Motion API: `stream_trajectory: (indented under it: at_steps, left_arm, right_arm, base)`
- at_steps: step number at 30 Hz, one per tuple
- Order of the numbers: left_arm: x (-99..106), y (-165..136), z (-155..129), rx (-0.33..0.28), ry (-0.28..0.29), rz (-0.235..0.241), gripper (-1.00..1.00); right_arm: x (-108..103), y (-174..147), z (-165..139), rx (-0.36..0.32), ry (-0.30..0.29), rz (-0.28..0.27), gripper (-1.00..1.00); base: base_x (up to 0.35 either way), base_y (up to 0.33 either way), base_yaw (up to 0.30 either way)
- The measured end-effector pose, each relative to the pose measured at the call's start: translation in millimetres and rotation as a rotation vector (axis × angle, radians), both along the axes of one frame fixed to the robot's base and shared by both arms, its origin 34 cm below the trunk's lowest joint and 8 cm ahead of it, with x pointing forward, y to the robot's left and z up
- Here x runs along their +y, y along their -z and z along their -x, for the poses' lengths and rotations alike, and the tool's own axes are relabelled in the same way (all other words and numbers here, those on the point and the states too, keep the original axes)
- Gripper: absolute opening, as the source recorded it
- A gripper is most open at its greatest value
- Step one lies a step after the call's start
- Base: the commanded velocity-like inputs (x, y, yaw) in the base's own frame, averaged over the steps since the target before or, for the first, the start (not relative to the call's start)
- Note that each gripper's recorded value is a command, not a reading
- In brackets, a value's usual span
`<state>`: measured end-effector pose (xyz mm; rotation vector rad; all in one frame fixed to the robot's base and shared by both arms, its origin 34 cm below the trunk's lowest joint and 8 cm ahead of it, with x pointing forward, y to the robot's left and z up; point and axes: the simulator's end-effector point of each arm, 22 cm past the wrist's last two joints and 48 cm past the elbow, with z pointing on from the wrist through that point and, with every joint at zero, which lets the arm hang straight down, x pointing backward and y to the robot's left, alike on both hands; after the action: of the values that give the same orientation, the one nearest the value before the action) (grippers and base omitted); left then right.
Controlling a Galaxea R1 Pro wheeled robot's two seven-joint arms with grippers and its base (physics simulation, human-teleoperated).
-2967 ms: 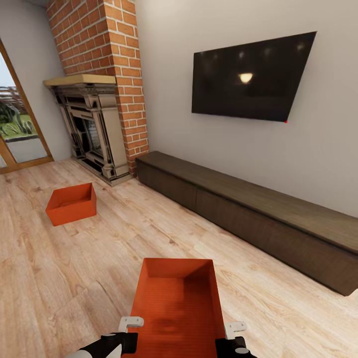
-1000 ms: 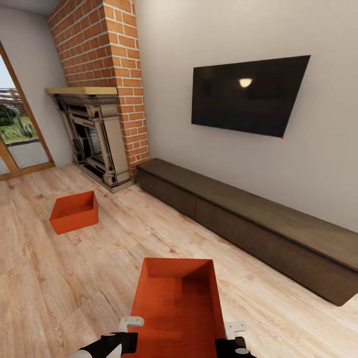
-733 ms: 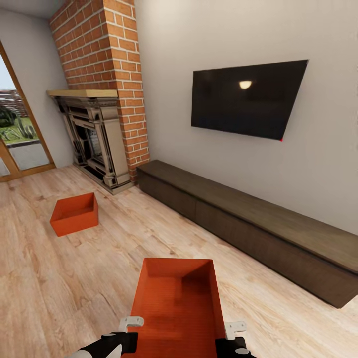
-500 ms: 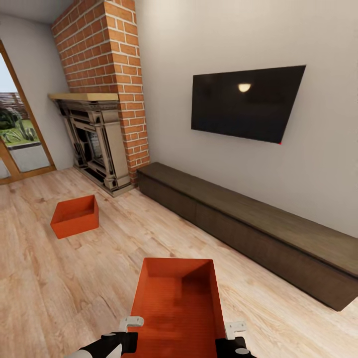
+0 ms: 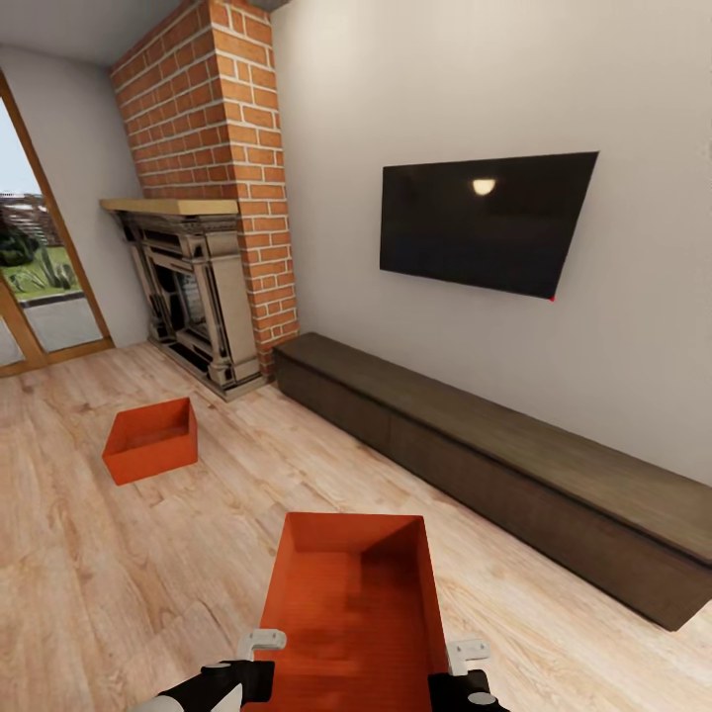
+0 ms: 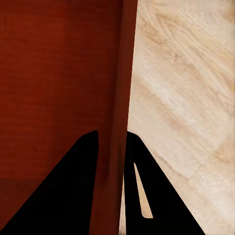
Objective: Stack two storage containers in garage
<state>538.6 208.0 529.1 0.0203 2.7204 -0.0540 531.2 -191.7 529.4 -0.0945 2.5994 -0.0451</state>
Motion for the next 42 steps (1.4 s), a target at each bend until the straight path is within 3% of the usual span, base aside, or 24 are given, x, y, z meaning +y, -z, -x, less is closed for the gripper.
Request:
stream_trajectory:
  at_steps: [34, 42]
  left_arm:
    - [0, -74, -15, -0.053, 0.000, 0.000, -1.00]
    - [1, -77, -17, -0.060, 0.000, 0.000, -1.00]
  right_arm:
    - [0, -74, -15, -0.053, 0.000, 0.000, -1.00]
    - [1, -77, -17, -0.059, 0.000, 0.000, -1.00]
  base:
    - [0.000, 0.000, 0.000]
    - [0.000, 0.000, 0.000]
